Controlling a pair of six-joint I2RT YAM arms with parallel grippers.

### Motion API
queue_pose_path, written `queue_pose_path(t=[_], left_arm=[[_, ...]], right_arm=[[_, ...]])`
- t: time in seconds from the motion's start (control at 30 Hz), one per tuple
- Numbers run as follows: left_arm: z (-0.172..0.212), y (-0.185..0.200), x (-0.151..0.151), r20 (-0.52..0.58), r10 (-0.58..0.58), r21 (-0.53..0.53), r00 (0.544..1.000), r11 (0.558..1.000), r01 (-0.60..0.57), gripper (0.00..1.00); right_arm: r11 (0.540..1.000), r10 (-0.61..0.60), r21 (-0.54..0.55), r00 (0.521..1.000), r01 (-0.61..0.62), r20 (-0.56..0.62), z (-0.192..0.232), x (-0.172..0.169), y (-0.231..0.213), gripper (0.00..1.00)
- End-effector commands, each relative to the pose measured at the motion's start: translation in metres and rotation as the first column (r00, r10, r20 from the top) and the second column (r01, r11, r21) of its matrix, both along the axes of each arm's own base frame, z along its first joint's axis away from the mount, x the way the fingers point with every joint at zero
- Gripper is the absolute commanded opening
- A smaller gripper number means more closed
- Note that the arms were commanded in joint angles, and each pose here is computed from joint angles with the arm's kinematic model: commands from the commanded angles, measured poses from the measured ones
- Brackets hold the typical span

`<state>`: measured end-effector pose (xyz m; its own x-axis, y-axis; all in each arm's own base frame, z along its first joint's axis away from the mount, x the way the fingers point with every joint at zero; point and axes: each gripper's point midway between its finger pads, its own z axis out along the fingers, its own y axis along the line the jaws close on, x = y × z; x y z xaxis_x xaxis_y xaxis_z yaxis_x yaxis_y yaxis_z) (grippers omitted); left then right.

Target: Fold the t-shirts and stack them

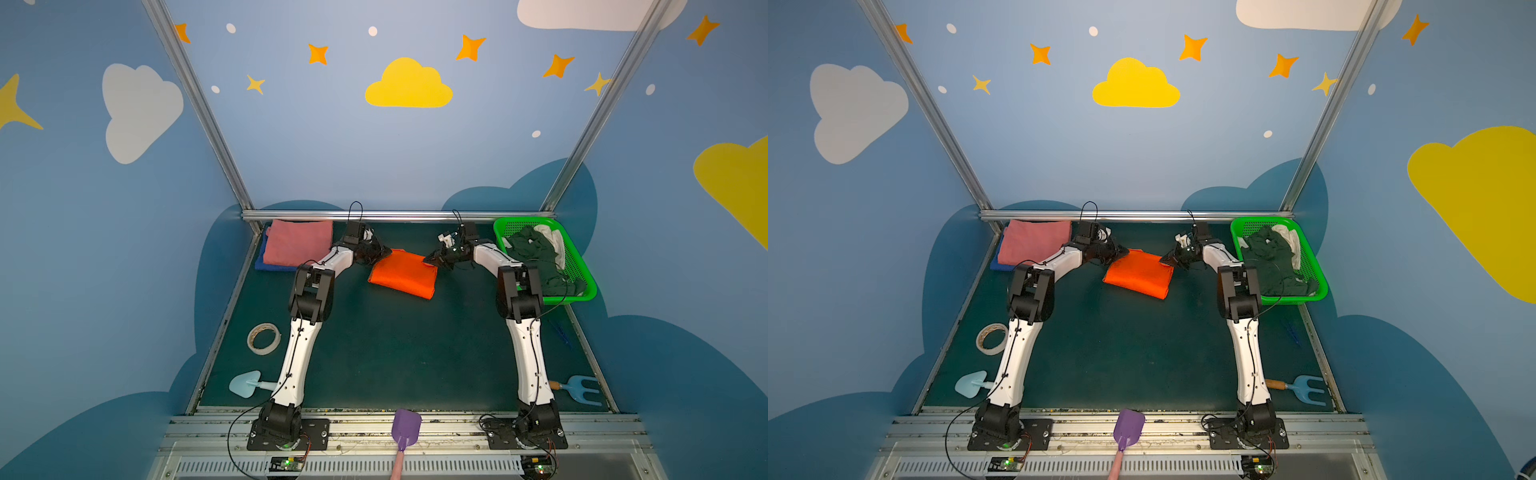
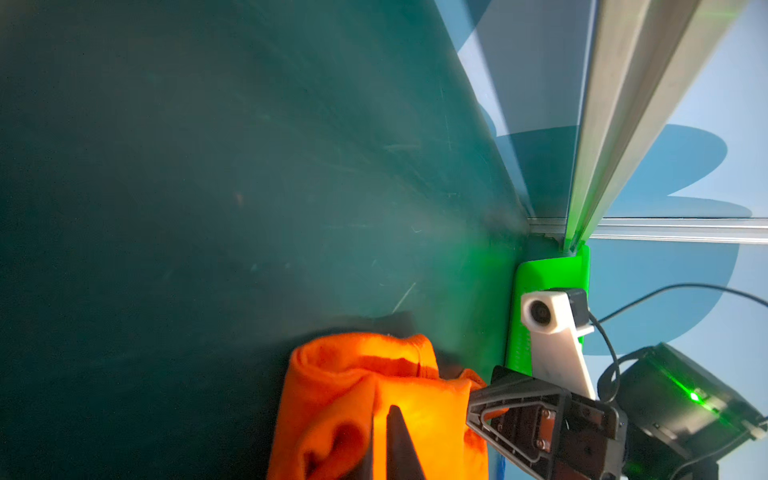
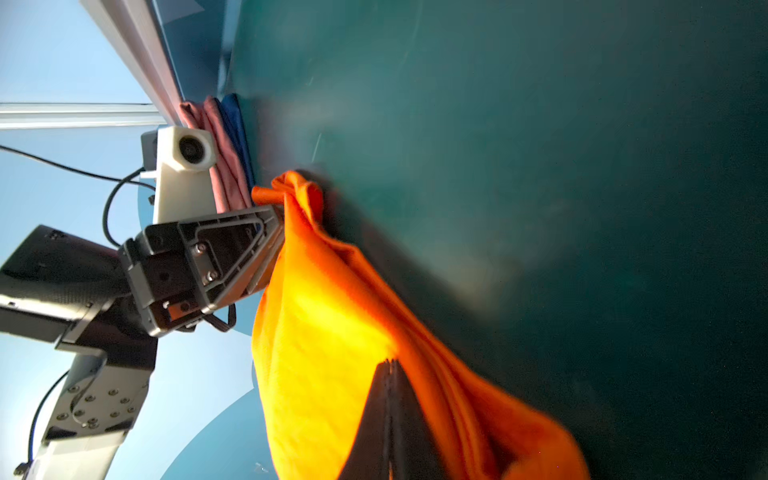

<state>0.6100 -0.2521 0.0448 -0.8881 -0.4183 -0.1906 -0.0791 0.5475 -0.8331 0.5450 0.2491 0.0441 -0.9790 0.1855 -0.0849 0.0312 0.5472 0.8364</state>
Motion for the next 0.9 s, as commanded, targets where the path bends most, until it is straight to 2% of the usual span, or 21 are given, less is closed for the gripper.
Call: queue_pose_path(t=[0.0,0.17,0.33,0.57,0.87], left_arm=[[0.068,0.003,0.0,0.12,-0.021,0.008,0.993,1.0,0.02,0.13],[0.081,0.003,-0.014,0.159,-0.036,0.065,0.987,0.998,0.025,0.14],[0.066,0.002,-0.02,0.129,-0.043,0.09,0.991,0.995,0.032,0.13],[0.036,0.002,-0.018,0.087,-0.02,0.085,0.996,0.996,0.013,0.11],[0.003,0.004,-0.01,0.019,-0.026,0.125,1.0,0.992,0.023,0.1]], right_arm=[[0.999,0.011,0.048,0.989,-0.018,0.148,0.069,0.0,0.004,0.02],[0.996,0.047,0.061,0.979,-0.06,0.2,0.093,-0.019,0.024,0.05],[0.99,0.097,0.087,0.978,-0.114,0.183,0.084,-0.041,0.058,0.05],[0.976,0.19,0.091,0.978,-0.198,0.089,0.035,-0.072,0.107,0.06],[0.979,0.198,0.056,0.979,-0.196,-0.04,-0.023,-0.1,0.103,0.11]])
